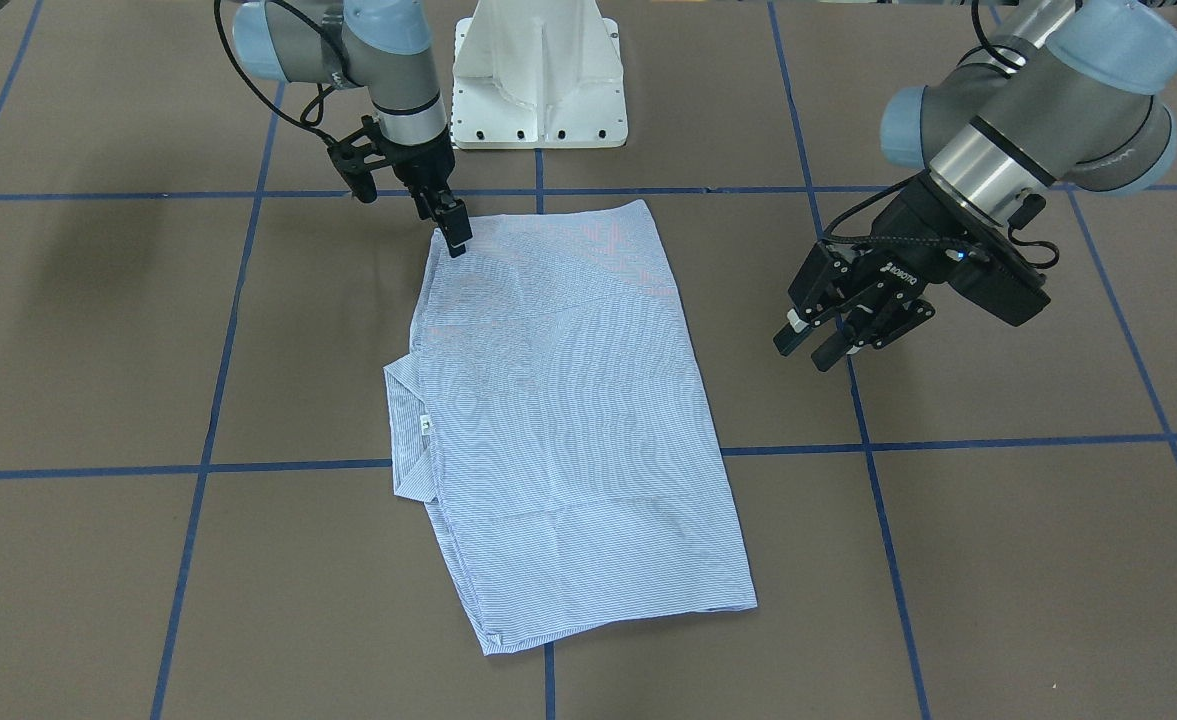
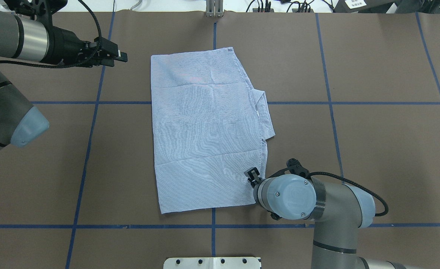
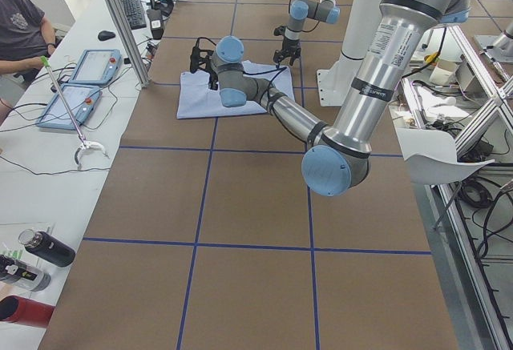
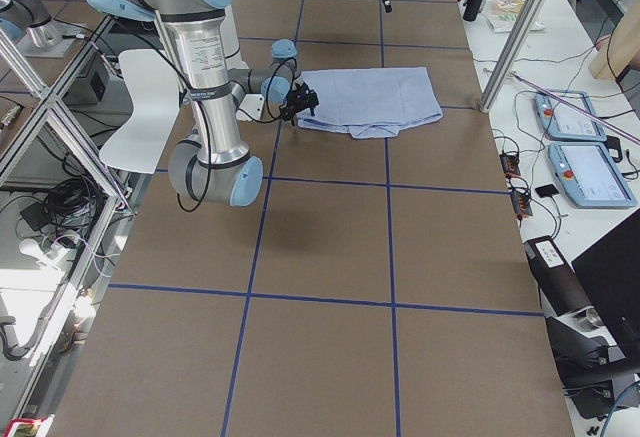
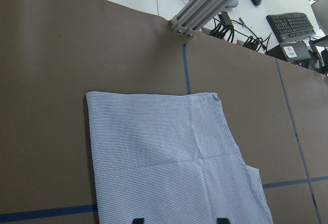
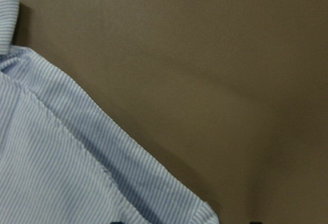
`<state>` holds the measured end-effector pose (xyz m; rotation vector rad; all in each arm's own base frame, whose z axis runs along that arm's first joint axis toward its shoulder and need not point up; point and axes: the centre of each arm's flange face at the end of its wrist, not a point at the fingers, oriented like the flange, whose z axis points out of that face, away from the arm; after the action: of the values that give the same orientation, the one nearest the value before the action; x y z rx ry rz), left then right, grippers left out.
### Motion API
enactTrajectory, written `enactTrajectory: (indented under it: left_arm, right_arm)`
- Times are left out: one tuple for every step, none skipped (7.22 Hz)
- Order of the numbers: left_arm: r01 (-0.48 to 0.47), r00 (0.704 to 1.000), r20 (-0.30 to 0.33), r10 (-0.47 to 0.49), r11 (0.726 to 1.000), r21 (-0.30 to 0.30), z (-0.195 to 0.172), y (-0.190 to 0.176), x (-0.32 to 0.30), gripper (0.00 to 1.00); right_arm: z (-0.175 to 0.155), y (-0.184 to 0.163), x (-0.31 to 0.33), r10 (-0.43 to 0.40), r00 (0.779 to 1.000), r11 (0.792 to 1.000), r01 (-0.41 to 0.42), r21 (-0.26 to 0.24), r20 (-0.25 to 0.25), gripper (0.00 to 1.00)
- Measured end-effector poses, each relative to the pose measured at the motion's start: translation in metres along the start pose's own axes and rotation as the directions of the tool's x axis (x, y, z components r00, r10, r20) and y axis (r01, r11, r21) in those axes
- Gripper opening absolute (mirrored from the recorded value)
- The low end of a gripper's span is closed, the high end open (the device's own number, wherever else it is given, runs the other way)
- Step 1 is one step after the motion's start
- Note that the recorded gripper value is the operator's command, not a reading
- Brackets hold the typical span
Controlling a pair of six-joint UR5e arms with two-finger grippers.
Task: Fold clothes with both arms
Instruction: 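Move the right gripper to the shirt corner nearest the robot, then lower the left gripper to the other near corner while the right gripper waits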
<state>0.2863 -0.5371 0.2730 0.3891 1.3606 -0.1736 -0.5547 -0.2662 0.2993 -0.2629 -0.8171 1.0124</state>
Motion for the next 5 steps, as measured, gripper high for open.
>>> enactTrajectory:
  left_arm:
    - [0.000,1.000,0.000,0.000,1.000,0.000,-0.0010,0.0008,-0.0006,0.56]
    - [0.001,1.000,0.001,-0.001,1.000,0.000,-0.0024,0.0022,-0.0019,0.56]
    - [0.002,1.000,0.002,-0.002,1.000,-0.001,-0.0033,0.0029,-0.0027,0.56]
    - [0.003,1.000,0.003,-0.003,1.000,-0.001,-0.0035,0.0032,-0.0033,0.56]
    - [0.005,1.000,0.006,-0.005,1.000,-0.002,-0.0036,0.0039,-0.0056,0.56]
  right_arm:
    - [0.0037,0.0020,0.0031,-0.008,1.000,1.000,0.008,0.003,-0.007,0.30]
    - [0.0066,0.0029,0.0050,-0.011,1.000,1.000,0.011,0.005,-0.012,0.00]
    - [0.0066,0.0032,0.0053,-0.011,1.000,1.000,0.011,0.005,-0.013,0.00]
    - [0.0064,0.0030,0.0051,-0.010,1.000,1.000,0.010,0.005,-0.013,0.00]
    - [0.0049,0.0024,0.0036,-0.009,1.000,1.000,0.009,0.004,-0.012,0.00]
